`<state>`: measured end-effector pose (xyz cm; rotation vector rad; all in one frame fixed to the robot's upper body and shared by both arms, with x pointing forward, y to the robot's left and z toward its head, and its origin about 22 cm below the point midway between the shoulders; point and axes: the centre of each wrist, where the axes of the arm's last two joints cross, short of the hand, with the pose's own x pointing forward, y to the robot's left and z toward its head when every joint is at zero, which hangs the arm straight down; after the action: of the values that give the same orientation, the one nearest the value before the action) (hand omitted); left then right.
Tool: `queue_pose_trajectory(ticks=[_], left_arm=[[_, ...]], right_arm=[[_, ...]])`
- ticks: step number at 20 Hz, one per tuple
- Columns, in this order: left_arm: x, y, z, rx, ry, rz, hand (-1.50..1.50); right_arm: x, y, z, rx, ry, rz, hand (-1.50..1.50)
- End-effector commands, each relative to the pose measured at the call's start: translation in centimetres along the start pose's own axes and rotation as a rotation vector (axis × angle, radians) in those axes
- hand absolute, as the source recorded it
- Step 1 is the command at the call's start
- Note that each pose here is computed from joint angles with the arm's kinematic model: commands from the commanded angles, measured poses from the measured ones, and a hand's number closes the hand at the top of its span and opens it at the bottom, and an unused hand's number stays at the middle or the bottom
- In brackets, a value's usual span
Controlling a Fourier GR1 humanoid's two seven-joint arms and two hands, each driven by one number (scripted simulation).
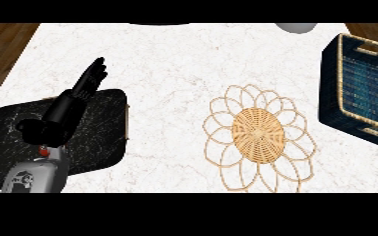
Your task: Pick the can from the placemat and place it in the basket
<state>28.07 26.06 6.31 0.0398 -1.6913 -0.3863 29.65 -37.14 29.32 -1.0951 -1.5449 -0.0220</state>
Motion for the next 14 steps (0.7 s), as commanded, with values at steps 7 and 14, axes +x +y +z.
queue_pose_trajectory(ticks=[7, 14], left_arm=[[-0.8, -0.5, -1.2, 0.007, -0.006, -0.005, 0.00], [1.4, 0.6, -0.2, -0.006, -0.010, -0.005, 0.00]], right_arm=[[-9.0, 0.7, -2.7, -0.013, 0.004, 0.035, 1.50], [-12.7, 1.9, -4.9, -0.074, -0.037, 0.076, 1.50]])
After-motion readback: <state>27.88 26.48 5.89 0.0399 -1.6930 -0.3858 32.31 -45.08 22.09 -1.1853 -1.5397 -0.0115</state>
